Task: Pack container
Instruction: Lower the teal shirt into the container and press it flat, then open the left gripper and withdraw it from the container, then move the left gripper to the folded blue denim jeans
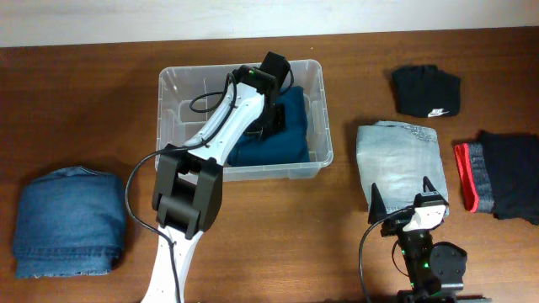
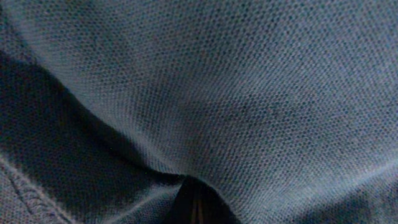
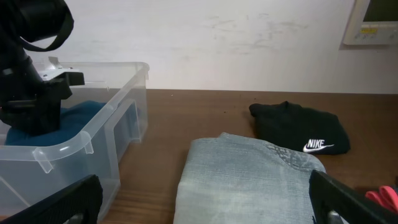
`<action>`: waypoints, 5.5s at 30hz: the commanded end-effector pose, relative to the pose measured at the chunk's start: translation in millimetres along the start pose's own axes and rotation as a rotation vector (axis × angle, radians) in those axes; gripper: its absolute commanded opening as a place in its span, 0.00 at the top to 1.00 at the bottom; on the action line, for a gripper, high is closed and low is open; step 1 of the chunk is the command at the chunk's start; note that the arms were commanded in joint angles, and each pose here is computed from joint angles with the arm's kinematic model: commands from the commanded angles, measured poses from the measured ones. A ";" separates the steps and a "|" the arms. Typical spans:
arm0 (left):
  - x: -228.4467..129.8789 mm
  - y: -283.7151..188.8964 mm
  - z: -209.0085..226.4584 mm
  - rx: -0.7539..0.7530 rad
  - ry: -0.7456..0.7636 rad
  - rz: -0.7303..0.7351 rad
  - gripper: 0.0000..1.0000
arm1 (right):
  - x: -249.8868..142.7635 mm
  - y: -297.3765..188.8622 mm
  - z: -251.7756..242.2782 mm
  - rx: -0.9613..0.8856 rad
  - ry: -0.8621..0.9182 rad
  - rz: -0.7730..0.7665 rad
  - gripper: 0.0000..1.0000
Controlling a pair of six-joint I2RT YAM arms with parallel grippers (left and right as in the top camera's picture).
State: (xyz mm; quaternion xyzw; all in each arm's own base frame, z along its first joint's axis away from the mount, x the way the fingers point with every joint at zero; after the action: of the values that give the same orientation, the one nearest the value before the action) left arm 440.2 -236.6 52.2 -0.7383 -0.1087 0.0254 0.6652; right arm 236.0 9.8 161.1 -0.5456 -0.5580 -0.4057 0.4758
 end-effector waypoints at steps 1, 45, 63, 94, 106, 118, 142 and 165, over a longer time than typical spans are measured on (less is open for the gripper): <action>-6.1 1.4 -12.9 -0.035 0.036 0.018 0.99 | -1.5 -0.1 1.0 0.007 -0.003 -0.003 0.01; 74.9 -190.3 110.9 0.118 -0.100 -0.263 0.01 | -1.5 -0.1 1.0 0.007 -0.003 -0.003 0.01; 29.0 -341.1 260.2 0.069 -0.442 -0.484 0.01 | -1.5 -0.1 1.0 0.007 -0.003 -0.003 0.02; -179.1 -218.9 418.6 -0.004 -1.428 -0.382 0.01 | -1.5 -0.1 1.0 0.007 -0.003 -0.003 0.01; -193.7 -141.0 430.5 -0.018 -1.497 -0.264 0.01 | -1.5 -0.1 1.0 0.007 -0.003 -0.003 0.01; -213.0 -90.6 449.6 0.049 -1.587 -0.219 0.01 | -1.5 -0.1 1.0 0.007 -0.003 -0.003 0.01; -189.2 -27.6 477.2 -0.010 -1.618 -0.150 0.42 | -1.5 -0.1 1.0 0.007 -0.003 -0.003 0.01; -76.4 -10.1 423.0 -0.275 -1.235 -0.328 0.36 | -1.5 -0.1 1.0 0.007 -0.003 -0.003 0.02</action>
State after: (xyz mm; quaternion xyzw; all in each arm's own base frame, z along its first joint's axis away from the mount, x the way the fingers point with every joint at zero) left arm 287.0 186.4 22.9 -0.6109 -0.6192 0.3113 0.3827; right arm 236.0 9.8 161.1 -0.5457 -0.5581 -0.4056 0.4757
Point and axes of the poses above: each gripper's point midway between its finger pads, its own y axis out along the fingers, its own z axis along the line the jaws close on, x = y × z, the point moved 1 cm from there along -y, back along the fingers, and after that the axes turned 13 degrees about -y, right-handed, at the moved point
